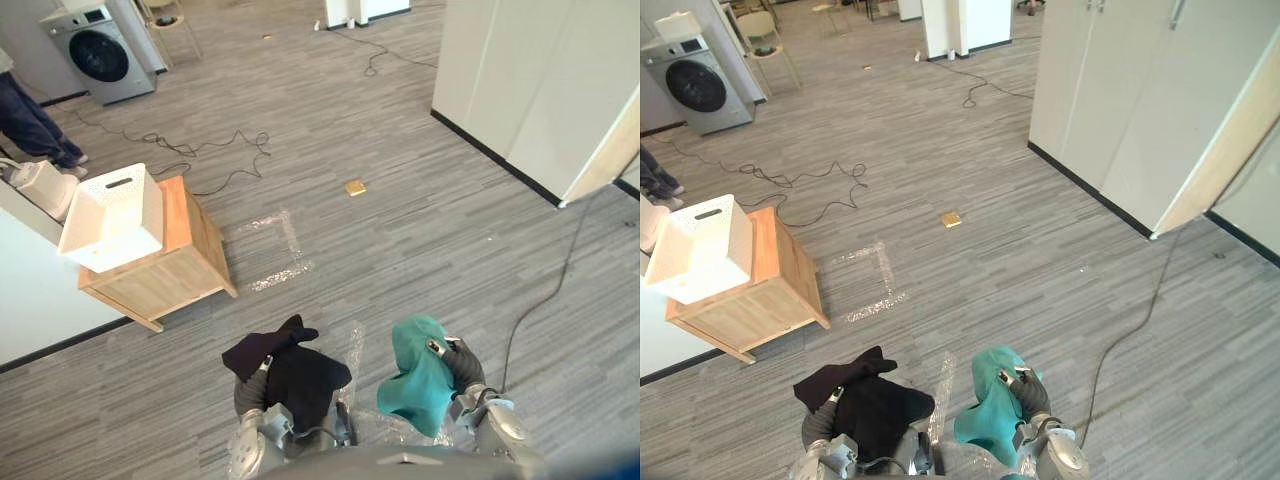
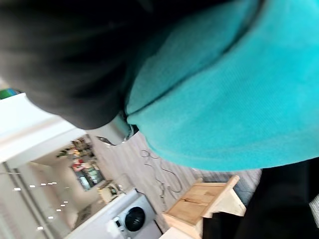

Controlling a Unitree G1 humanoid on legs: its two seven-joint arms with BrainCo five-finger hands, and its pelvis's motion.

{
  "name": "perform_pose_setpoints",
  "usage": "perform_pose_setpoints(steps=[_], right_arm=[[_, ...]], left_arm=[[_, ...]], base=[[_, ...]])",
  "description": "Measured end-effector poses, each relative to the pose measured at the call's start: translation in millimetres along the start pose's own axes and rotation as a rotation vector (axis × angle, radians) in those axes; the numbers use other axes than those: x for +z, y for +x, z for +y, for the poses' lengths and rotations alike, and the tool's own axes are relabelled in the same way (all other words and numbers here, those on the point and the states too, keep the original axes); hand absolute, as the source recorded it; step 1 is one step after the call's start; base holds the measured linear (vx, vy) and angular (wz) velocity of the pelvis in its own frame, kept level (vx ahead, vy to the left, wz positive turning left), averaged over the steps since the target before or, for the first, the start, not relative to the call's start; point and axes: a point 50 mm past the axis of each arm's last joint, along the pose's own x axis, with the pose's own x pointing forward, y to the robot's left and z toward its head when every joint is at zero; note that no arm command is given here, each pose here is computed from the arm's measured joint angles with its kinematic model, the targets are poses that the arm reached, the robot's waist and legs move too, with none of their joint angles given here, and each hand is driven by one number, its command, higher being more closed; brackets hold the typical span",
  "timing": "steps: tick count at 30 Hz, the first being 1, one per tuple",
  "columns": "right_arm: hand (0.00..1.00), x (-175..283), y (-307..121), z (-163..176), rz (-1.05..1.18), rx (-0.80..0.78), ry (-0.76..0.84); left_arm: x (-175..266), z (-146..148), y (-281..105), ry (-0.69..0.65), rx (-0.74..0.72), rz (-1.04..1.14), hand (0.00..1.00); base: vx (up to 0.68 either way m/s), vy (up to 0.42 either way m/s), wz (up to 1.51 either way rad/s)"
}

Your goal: Tidy the bed and pick cloth on bed and put in laundry

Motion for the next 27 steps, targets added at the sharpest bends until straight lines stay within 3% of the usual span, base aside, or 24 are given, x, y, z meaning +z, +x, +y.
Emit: perform_pose_setpoints(steps=[7,14,20,27], right_arm=[[1.00,-3,0,3,0.002,0.000,0.023],[1.00,-16,-7,12,0.017,-0.013,0.066],[1.00,-29,-20,8,0.045,-0.078,0.099],[1.00,-13,-12,7,-0.025,-0.063,0.084]], left_arm=[[17,-17,16,-0.017,-0.037,-0.063,1.00],[21,-12,18,0.106,-0.044,-0.098,1.00],[17,-2,23,0.196,-0.089,-0.053,1.00],[-3,4,13,0.227,-0.095,0.024,1.00]], base=[[0.53,0.217,0.15],[0.44,0.106,0.86],[0.40,-0.141,1.11],[0.56,-0.335,0.50]])
